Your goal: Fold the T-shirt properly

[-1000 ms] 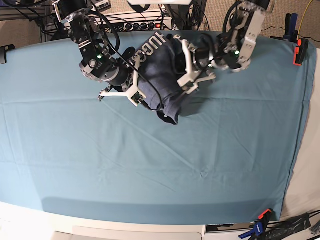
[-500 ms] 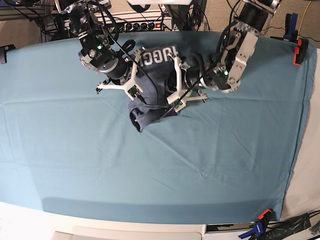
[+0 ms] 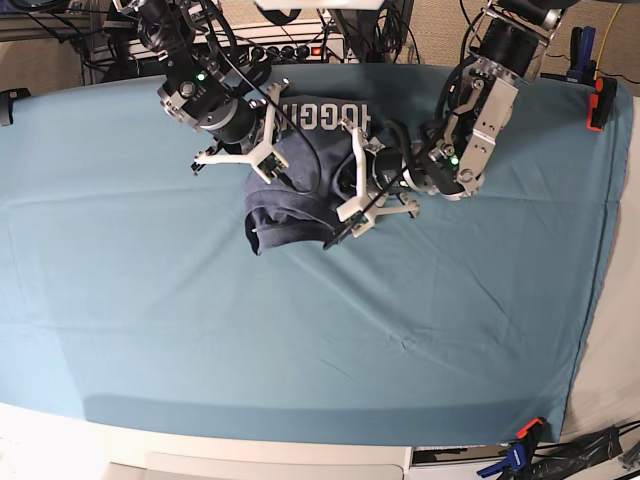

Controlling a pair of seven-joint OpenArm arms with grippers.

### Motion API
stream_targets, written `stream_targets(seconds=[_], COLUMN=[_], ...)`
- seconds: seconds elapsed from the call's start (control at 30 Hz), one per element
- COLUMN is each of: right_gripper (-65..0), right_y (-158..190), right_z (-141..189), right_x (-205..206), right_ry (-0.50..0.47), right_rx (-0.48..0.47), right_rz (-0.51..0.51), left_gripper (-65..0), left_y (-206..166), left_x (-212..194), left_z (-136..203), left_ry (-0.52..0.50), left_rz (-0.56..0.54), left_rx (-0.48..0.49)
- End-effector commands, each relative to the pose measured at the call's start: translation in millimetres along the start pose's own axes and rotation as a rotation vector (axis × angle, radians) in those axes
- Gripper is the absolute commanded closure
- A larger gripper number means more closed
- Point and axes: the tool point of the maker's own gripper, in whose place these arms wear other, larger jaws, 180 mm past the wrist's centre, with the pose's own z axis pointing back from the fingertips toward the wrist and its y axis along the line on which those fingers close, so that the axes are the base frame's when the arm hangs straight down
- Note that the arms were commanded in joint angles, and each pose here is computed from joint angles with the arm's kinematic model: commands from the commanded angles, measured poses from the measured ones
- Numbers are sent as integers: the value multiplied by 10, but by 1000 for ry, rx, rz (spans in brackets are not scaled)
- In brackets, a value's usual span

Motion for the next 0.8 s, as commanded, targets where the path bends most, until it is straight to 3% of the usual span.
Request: stream_targets(seconds=[0.0, 0.37, 0.53, 0.63, 0.77], right_gripper=[0, 0, 0, 0, 0], right_y=[167, -809, -1252, -1433, -1627], right_z=[108, 382, 609, 793, 1123], right_x=[-944, -1112, -1186, -1035, -654], right_ry=[407, 405, 378, 289, 108], right_rx=[52, -207, -336, -382, -448], right_rz=[63, -103, -206, -266, -296], left_gripper=[0, 0, 0, 0, 0], left_y=[96, 772, 939, 1011, 1173], left_x=[125, 41, 22, 56, 131], left_z=[80, 555, 810, 983, 1276], left_ry=[-39, -69, -95, -128, -167], left_rz=[-13, 75, 137, 172, 172], left_rx=[17, 162, 153, 142, 202])
